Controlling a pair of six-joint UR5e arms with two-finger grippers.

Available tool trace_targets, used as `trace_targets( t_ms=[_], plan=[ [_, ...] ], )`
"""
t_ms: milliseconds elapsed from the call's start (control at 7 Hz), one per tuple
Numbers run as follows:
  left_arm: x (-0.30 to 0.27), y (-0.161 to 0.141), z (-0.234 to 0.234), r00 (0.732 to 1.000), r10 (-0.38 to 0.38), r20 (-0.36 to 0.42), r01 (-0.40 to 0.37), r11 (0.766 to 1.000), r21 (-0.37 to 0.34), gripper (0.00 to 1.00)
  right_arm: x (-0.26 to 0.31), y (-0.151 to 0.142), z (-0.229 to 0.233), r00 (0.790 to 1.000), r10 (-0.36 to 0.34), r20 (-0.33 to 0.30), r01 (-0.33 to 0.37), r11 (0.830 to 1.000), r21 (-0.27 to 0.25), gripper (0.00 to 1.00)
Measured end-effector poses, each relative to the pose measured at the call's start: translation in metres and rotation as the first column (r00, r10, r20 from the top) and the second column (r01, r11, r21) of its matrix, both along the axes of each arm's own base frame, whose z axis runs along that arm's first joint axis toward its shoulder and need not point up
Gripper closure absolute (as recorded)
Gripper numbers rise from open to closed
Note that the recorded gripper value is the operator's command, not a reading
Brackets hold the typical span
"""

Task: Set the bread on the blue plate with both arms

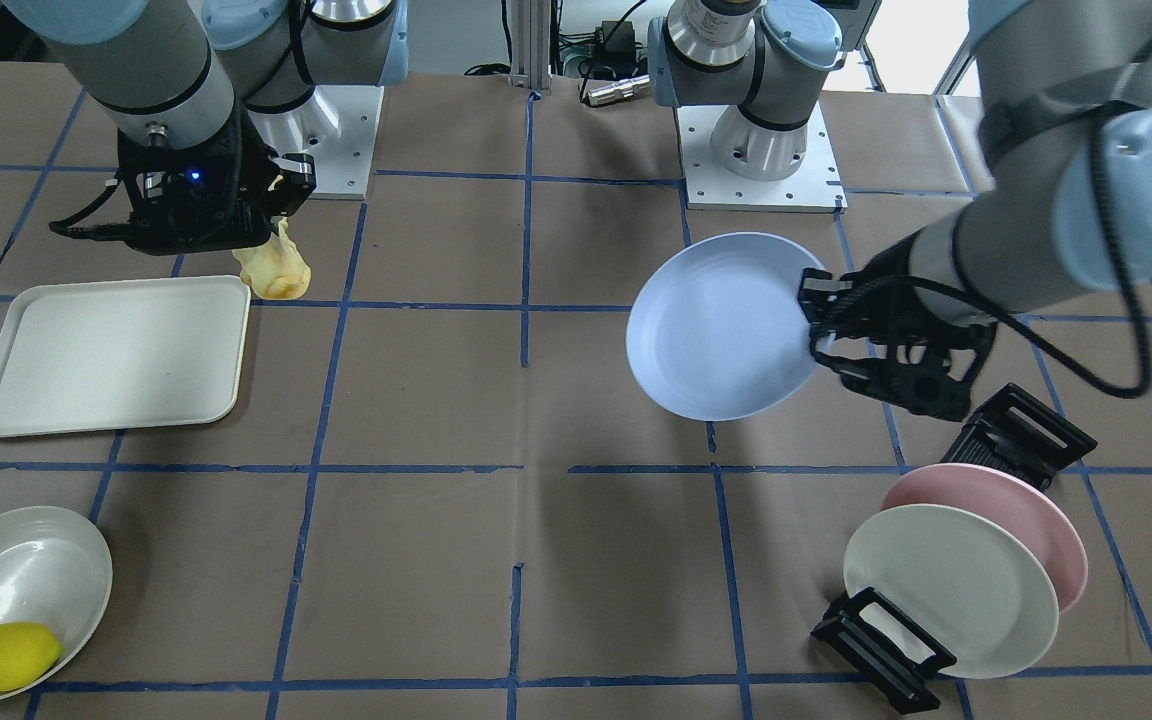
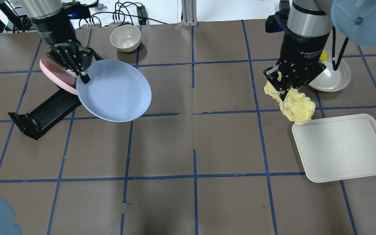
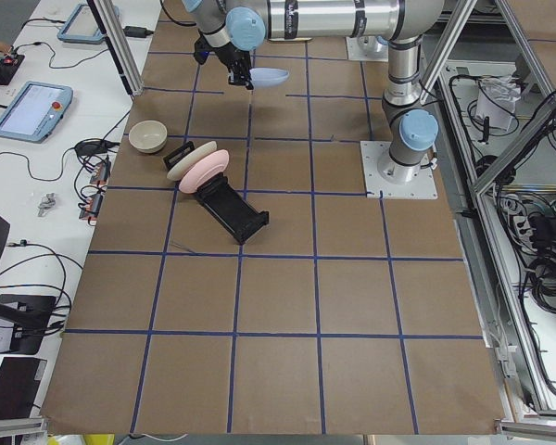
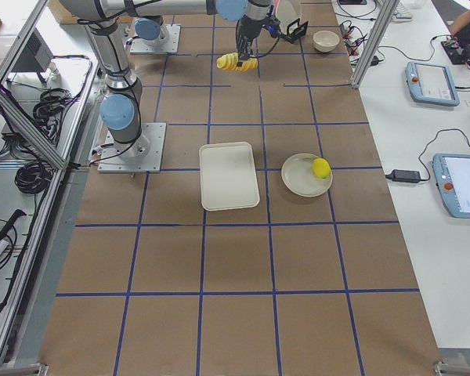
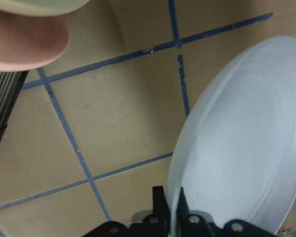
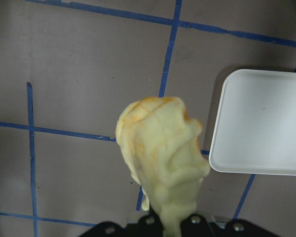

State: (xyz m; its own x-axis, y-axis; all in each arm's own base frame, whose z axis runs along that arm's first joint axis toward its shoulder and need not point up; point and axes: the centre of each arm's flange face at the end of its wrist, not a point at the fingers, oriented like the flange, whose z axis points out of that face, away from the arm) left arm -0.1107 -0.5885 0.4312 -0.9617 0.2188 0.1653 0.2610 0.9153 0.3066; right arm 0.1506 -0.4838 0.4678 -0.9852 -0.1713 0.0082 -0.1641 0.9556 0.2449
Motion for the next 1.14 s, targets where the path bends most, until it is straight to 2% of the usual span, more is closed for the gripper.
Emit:
trace_targets(
  t_ms=[429, 857, 1000, 1143],
  plan=[
    [-0.087, 0.016, -0.059, 1.0, 0.021, -0.023, -0.023, 0.995, -0.097, 0.92, -0.004, -0.001, -0.003, 1.0, 0.026, 0.005, -0.026, 1.0, 0.008, 0.89],
    [-0.128, 0.026, -0.139, 0.991, 0.006, -0.132, -0.029, 0.985, -0.173, 0.92, -0.007, -0.001, -0.008, 0.999, 0.038, 0.008, -0.038, 0.999, 0.017, 0.88],
    [-0.135, 0.026, -0.163, 0.987, 0.006, -0.158, -0.033, 0.984, -0.172, 0.85, -0.007, -0.001, -0.009, 0.999, 0.037, 0.009, -0.038, 0.999, 0.017, 0.88],
    [-0.139, 0.028, -0.185, 0.986, 0.017, -0.165, -0.043, 0.987, -0.158, 0.67, -0.007, -0.001, -0.009, 0.999, 0.037, 0.009, -0.037, 0.999, 0.018, 0.88]
  ],
)
